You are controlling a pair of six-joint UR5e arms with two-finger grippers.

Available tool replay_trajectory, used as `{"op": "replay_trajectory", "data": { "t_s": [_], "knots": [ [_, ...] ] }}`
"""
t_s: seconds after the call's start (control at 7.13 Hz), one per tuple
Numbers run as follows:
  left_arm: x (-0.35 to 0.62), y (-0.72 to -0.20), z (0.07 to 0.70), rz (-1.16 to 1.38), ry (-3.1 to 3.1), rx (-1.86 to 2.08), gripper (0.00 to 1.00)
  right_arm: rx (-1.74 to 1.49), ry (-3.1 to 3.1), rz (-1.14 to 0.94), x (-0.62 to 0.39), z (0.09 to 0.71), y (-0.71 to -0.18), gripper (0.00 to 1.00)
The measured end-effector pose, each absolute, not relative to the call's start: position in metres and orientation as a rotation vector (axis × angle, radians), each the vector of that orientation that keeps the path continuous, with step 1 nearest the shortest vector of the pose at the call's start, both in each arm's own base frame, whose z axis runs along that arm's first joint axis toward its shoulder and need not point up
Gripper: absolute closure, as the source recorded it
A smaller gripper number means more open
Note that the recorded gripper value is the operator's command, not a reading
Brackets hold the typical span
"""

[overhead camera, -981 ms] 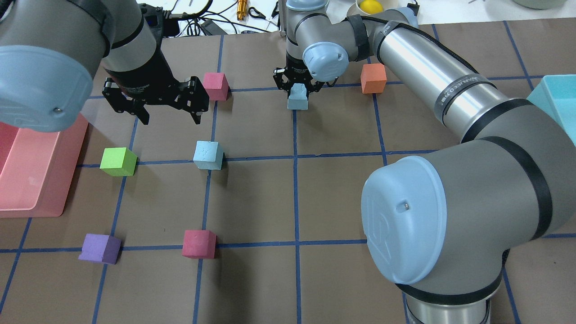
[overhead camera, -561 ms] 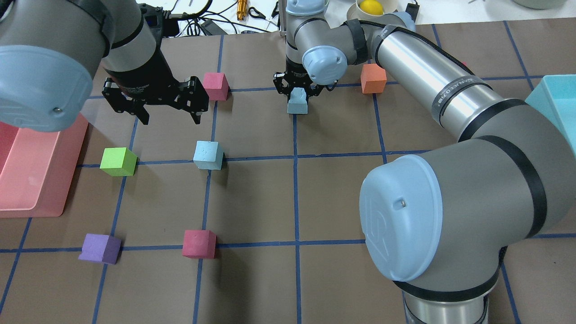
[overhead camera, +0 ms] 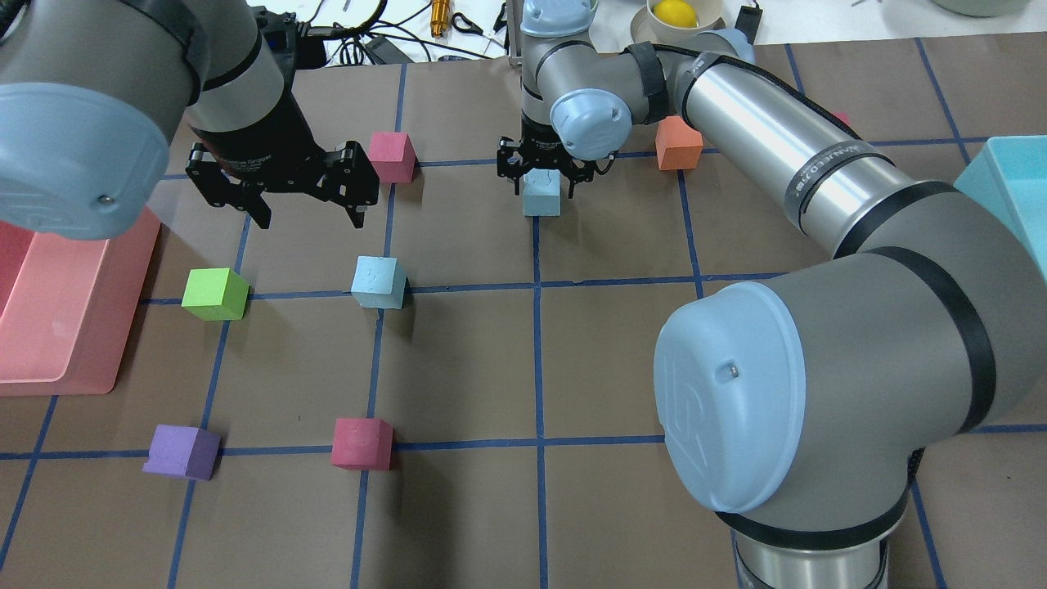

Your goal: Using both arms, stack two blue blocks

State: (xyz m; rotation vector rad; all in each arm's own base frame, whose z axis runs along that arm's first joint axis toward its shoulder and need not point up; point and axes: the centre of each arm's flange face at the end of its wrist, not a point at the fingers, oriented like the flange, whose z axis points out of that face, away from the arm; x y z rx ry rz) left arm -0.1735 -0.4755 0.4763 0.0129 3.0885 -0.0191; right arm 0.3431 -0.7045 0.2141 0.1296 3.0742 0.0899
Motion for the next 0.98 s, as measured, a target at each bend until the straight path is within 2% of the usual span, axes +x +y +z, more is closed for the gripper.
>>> {"op": "replay_trajectory", "data": {
  "t_s": [0.28,0.7,0.98],
  "knots": [
    [-0.168,-0.49,0.449,-0.022,3.093,0.012,0.0,0.137,3.072,0.063,0.333,0.246,-0.704,0.0],
    [-0.167,-0.543,0.366,0.015,3.087,0.053,0.0,0.218,3.081,0.083,0.248,0.341,-0.69,0.0],
    [-0.164,-0.575,0.303,0.06,3.082,0.101,0.0,0.234,3.101,0.118,0.186,0.385,-0.636,0.0]
  ]
}}
